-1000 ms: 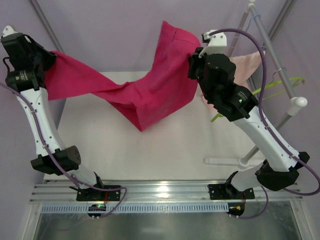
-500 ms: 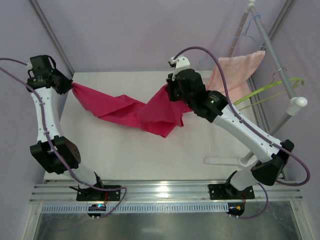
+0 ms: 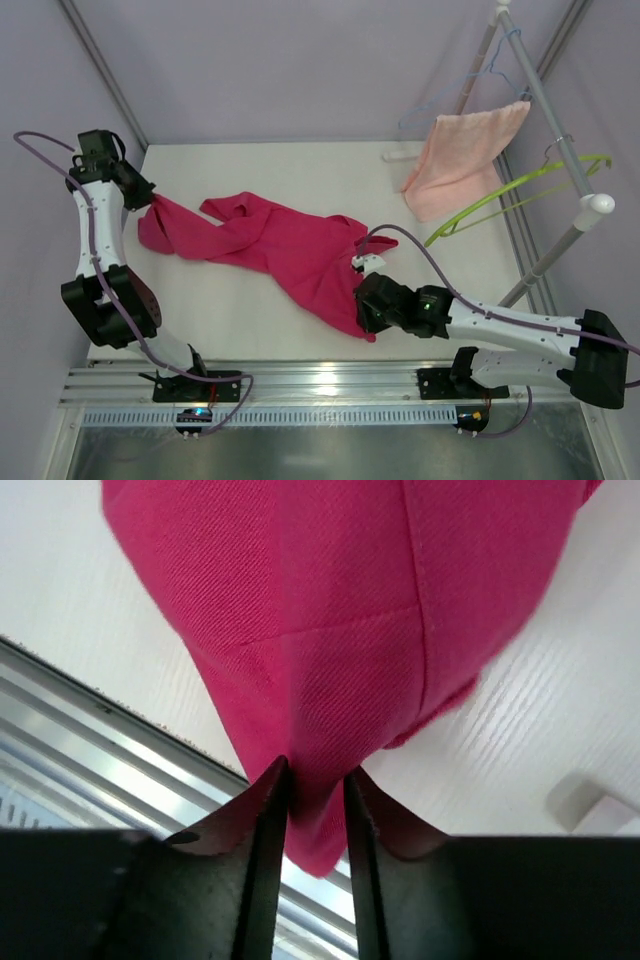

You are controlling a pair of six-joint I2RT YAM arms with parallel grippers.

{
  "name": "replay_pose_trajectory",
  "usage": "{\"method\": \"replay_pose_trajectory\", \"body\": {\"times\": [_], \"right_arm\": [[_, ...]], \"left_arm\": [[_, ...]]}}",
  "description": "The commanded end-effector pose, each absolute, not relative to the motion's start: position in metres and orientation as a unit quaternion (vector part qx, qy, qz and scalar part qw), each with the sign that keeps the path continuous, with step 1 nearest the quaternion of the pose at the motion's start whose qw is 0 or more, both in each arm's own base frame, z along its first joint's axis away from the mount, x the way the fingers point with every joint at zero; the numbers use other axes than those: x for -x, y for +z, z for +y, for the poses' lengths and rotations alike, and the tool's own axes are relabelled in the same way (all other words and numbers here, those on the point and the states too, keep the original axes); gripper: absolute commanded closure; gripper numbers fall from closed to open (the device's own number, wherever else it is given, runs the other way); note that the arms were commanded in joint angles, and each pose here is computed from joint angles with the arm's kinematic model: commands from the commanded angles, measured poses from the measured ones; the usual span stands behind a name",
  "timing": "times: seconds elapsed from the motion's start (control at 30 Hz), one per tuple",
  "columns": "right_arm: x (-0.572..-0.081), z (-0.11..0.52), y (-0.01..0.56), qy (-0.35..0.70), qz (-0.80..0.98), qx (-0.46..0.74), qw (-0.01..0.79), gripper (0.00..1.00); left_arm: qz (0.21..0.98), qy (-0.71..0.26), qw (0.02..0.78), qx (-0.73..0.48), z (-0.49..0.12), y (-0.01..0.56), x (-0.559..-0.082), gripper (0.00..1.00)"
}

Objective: Place the trousers on the hanger
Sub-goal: Fold the trousers

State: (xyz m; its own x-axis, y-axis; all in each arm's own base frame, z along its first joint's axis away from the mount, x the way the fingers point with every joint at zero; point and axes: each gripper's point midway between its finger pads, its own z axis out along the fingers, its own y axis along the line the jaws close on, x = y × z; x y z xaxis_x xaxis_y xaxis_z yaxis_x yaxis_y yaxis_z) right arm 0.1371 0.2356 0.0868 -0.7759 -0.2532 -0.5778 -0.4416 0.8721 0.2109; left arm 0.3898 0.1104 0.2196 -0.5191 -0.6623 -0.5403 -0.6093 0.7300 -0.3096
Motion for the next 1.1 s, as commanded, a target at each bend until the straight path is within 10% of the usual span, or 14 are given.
{"method": "replay_pose_trajectory", "body": {"times": [0.0,0.3,0.7,1.07], "right_arm": [[-0.139,0.246,0.130,0.232,0.908,0.133,0.322,0.67],[-0.195,0.255,0.220,0.156,0.874,0.152,0.434,0.34],[-0.355,0.293,0.208,0.131,0.878,0.249,0.387,0.34],[-0.388,0.242,0.110,0.057,0.922,0.295,0.243,0.36]], "left_arm": [[0.871,-0.022,0.338,0.355,0.115,0.224,-0.383,1.00],[0.872,0.046,0.328,0.360,0.133,0.222,-0.362,1.00],[0.869,0.053,0.309,0.383,0.132,0.197,-0.352,1.00],[0.843,0.098,0.345,0.401,0.149,0.215,-0.351,0.99]]}}
